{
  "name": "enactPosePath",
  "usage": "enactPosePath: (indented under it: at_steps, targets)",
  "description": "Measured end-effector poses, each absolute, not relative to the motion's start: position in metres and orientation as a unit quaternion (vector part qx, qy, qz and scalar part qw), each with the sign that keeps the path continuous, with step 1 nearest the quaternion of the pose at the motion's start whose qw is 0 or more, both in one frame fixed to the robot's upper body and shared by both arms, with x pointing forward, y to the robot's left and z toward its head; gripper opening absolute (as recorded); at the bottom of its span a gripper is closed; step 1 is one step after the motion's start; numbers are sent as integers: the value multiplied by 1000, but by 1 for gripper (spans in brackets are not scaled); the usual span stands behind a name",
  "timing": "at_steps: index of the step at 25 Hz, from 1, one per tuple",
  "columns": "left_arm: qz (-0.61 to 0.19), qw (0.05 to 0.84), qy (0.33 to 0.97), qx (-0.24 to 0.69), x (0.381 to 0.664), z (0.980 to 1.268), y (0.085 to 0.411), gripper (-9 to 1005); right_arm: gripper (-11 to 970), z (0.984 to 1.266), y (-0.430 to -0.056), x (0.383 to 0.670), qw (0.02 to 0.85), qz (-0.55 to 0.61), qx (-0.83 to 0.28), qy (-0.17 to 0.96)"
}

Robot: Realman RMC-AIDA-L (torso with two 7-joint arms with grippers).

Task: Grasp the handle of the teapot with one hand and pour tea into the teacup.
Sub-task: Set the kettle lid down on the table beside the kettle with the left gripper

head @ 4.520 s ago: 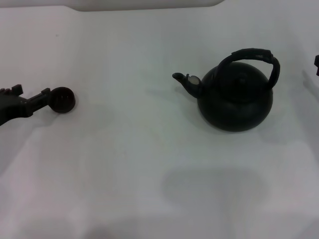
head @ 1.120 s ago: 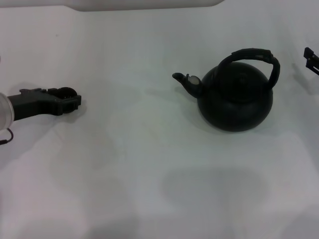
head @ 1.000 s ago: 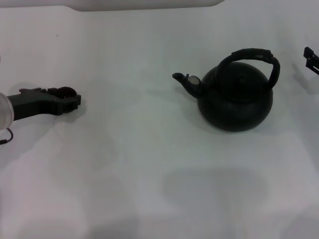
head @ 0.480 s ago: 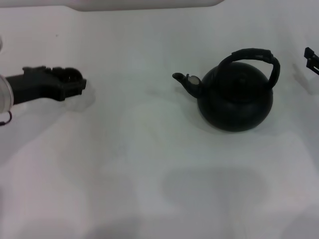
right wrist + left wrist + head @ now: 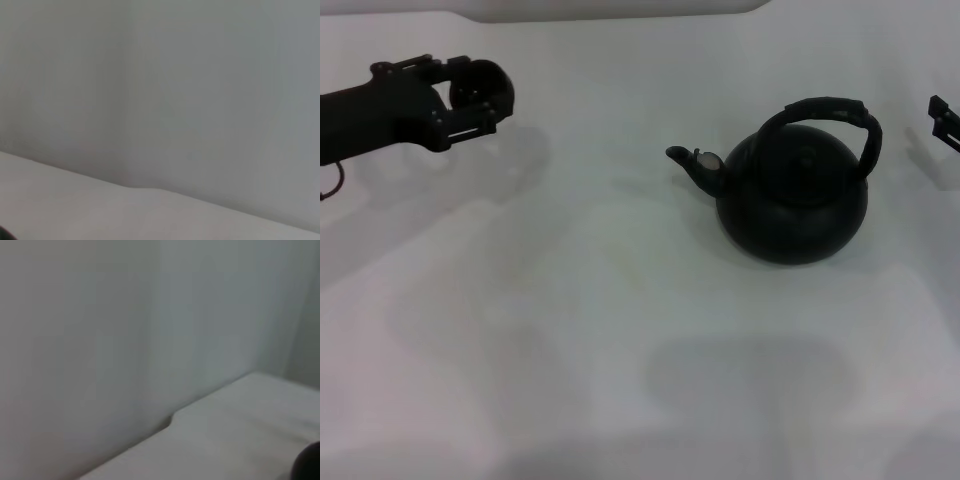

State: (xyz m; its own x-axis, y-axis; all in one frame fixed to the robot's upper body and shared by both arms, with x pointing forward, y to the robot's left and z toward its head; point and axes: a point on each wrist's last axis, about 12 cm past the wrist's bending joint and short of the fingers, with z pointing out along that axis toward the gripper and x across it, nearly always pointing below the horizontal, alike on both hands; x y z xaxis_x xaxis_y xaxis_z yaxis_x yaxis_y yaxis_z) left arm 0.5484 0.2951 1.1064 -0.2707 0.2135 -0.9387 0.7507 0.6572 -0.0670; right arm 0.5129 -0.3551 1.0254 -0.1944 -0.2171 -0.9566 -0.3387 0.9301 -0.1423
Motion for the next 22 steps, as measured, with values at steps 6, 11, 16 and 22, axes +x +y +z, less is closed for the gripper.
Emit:
enactPosePath:
  at_steps: [6, 11, 16, 22]
  targets:
    - [-306, 480, 743, 353, 558, 1103, 286, 693, 799, 1027, -353, 514, 611, 52, -185, 768]
    - [-331, 420, 743, 403, 561, 1094, 269, 693, 798, 1026, -353, 514, 611, 50, -188, 768]
    - [-339, 391, 740, 429, 562, 1088, 260, 693, 799, 1026, -352, 513, 613, 50, -191, 765]
    - [-341, 386, 745, 423, 565, 1084, 258, 693, 799, 1027, -350, 514, 615, 54, -193, 762]
